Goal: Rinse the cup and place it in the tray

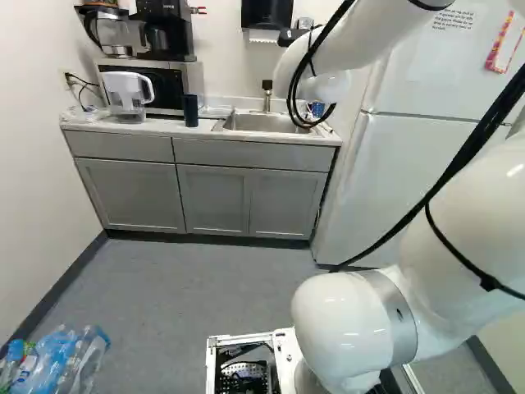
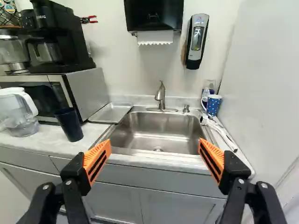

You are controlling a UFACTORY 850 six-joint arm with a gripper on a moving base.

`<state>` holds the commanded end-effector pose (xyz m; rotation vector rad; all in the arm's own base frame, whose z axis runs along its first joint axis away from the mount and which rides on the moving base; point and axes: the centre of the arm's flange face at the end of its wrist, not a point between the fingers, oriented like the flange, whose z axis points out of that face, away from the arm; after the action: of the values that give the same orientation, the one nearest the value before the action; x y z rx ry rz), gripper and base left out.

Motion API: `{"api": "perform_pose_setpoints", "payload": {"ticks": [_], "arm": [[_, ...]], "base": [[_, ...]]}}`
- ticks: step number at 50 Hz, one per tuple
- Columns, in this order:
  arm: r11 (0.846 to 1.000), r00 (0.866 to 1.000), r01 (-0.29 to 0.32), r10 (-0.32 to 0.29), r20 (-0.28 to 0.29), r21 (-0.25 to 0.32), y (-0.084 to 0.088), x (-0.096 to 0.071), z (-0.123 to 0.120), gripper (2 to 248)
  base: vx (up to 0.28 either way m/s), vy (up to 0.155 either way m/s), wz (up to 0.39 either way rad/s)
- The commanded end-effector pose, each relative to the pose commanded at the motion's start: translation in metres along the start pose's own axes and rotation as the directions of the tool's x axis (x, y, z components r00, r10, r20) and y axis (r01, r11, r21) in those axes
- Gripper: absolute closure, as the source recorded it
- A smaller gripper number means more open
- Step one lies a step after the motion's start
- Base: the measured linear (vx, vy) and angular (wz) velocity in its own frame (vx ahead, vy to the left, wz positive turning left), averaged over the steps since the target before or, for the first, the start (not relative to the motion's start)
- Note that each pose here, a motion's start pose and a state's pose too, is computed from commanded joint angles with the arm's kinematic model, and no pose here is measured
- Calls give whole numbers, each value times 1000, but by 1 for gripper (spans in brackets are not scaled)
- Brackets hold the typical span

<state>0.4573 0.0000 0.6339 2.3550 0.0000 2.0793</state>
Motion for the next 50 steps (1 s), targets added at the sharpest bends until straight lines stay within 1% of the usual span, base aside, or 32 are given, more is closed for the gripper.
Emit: {"api": "perform_pose_setpoints", "payload": {"ticks": [25,34,50], "arm": [[1000,1000,0,0,-2,0,0,1,0,3],[1000,1000,0,0,-2,0,0,1,0,3],[1000,1000,0,0,-2,0,0,1,0,3]], "base": [[0,0,-2],[2,-44,-172],[68,-5,-18]]}}
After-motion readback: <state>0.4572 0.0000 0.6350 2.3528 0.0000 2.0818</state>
